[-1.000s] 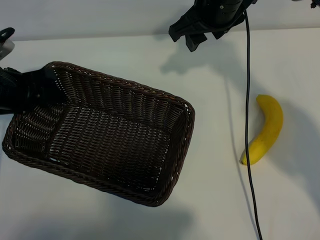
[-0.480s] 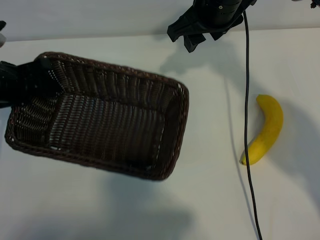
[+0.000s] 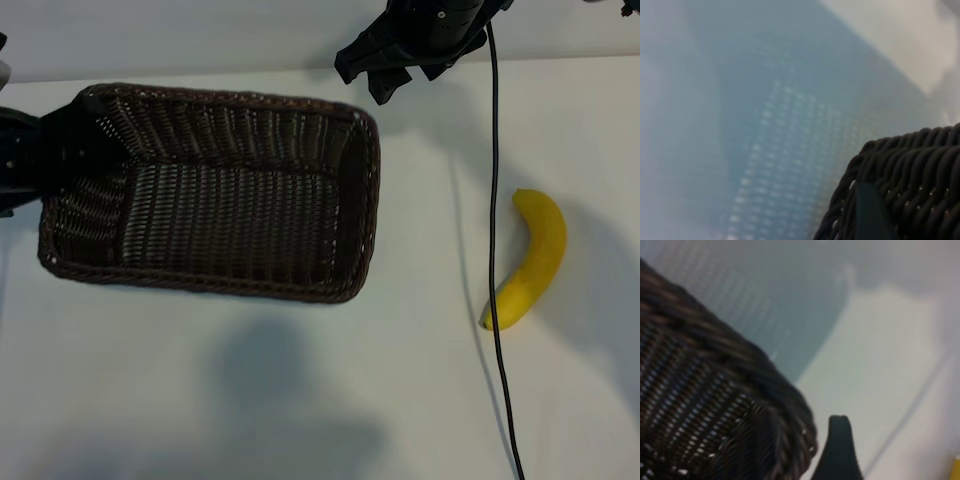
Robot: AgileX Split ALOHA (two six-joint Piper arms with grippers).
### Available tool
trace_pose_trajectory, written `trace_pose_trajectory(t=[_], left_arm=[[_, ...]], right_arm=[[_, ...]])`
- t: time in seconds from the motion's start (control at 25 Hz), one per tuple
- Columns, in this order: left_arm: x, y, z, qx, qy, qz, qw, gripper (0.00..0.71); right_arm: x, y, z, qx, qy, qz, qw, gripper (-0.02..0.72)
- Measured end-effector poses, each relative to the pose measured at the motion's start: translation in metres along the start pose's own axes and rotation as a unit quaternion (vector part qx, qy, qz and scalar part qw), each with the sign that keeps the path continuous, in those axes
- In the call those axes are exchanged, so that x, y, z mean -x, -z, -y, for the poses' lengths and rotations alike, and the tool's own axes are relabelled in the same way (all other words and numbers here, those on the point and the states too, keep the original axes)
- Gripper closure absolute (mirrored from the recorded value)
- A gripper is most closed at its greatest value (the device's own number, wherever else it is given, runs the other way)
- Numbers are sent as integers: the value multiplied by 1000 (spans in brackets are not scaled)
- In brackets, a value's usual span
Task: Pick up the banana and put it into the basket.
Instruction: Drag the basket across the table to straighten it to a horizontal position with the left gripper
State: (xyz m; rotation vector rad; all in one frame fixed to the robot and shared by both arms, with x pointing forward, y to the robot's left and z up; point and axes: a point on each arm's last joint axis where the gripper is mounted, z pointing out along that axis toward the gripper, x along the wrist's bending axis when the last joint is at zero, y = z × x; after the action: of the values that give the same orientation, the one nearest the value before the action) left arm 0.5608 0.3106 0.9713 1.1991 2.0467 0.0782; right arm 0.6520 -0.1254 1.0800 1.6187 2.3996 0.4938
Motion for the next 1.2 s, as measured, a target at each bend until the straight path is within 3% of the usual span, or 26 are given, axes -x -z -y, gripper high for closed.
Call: trace_pose_trajectory(t=[0.4, 0.64, 1.2], left_arm=[[14, -29, -4, -9, 4, 11, 1000, 289], [20, -51, 5, -15, -4, -3, 1000, 289], [19, -58, 6, -2, 29, -14, 999, 289]], right_arm=[[0, 0, 0, 0, 0, 0, 1000, 154], [0, 0, 0, 0, 0, 0, 1000, 154], [0, 0, 0, 0, 0, 0, 1000, 154]])
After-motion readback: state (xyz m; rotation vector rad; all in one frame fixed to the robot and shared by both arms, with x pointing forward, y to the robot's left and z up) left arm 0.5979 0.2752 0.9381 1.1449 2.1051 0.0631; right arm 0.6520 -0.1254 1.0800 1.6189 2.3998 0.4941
